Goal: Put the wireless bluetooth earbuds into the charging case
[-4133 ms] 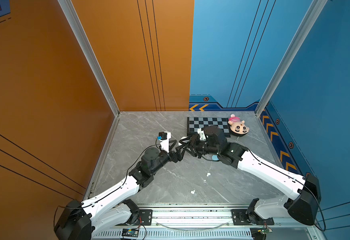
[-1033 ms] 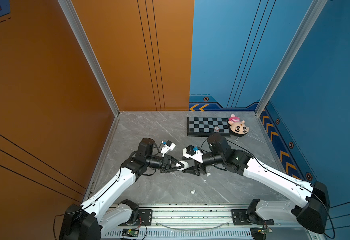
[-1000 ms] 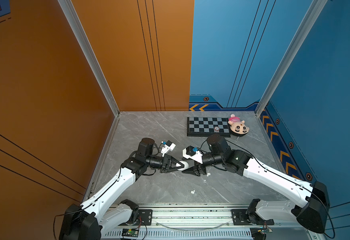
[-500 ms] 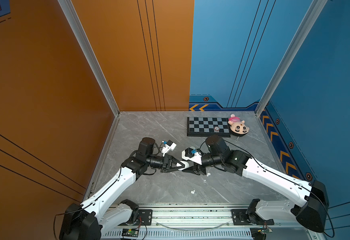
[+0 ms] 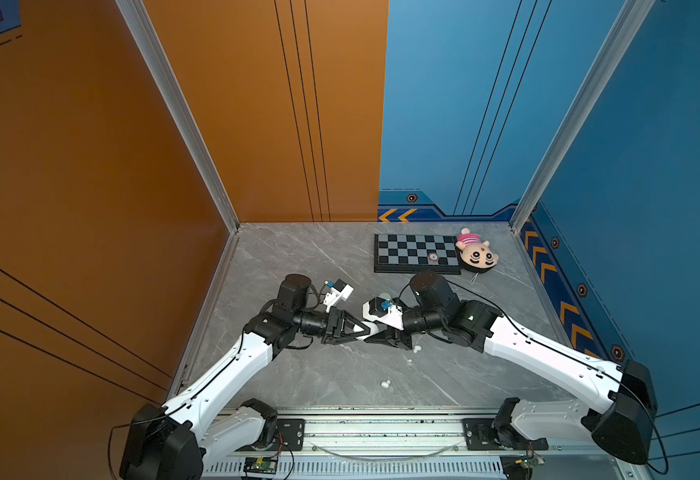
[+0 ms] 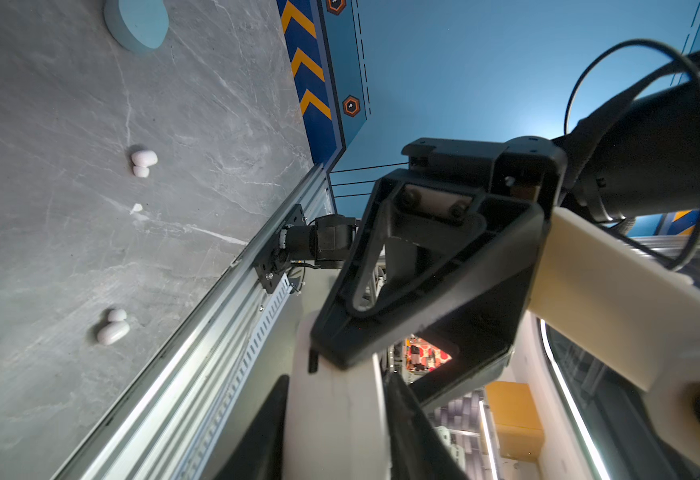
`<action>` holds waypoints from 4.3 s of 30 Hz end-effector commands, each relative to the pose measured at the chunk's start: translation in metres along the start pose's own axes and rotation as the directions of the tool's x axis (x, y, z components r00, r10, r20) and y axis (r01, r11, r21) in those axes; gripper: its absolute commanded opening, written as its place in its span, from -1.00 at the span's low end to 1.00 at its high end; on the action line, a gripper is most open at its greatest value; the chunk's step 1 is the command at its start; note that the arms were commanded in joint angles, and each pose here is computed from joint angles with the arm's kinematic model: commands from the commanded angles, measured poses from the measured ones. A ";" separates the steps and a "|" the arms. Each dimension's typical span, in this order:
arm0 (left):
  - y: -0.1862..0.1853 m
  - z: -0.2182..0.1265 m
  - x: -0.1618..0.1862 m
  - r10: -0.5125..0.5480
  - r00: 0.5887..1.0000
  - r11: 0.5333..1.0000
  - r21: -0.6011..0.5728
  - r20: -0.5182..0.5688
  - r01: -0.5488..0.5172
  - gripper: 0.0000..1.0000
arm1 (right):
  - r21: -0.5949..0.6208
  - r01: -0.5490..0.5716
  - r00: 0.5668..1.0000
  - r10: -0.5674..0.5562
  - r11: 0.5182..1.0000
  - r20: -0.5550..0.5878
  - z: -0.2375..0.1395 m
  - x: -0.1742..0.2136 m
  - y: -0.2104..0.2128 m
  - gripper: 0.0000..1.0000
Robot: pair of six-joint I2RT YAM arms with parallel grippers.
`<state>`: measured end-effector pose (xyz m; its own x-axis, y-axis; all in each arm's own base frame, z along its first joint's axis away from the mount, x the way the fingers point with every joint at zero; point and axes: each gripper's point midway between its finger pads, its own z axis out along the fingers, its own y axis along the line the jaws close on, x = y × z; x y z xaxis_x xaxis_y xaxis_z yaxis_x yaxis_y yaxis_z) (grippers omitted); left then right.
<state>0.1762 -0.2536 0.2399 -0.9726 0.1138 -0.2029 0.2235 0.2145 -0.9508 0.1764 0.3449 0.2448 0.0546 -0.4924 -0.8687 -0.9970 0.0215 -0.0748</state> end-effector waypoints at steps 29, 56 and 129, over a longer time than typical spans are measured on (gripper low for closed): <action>-0.054 -0.003 0.001 0.905 0.404 0.420 -0.134 0.133 -0.897 0.42 | -0.266 -0.315 0.933 0.348 0.911 0.091 -0.045 -0.038 0.009 -0.48; -0.054 0.005 0.007 0.922 0.380 0.387 -0.120 0.075 -0.914 0.18 | -0.244 -0.322 0.925 0.359 0.915 0.124 -0.059 -0.048 0.000 -0.49; -0.058 0.009 -0.003 0.899 0.426 0.436 -0.109 0.102 -0.893 -0.75 | -0.137 -0.289 0.953 0.298 0.947 0.050 -0.050 -0.020 -0.003 0.01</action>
<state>0.1664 -0.2730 0.2791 -0.2569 0.1736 -0.9507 0.9639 0.1169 -0.2392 0.1711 0.3147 0.2918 -0.2398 -0.4005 -0.8844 -0.9648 -0.0027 0.2628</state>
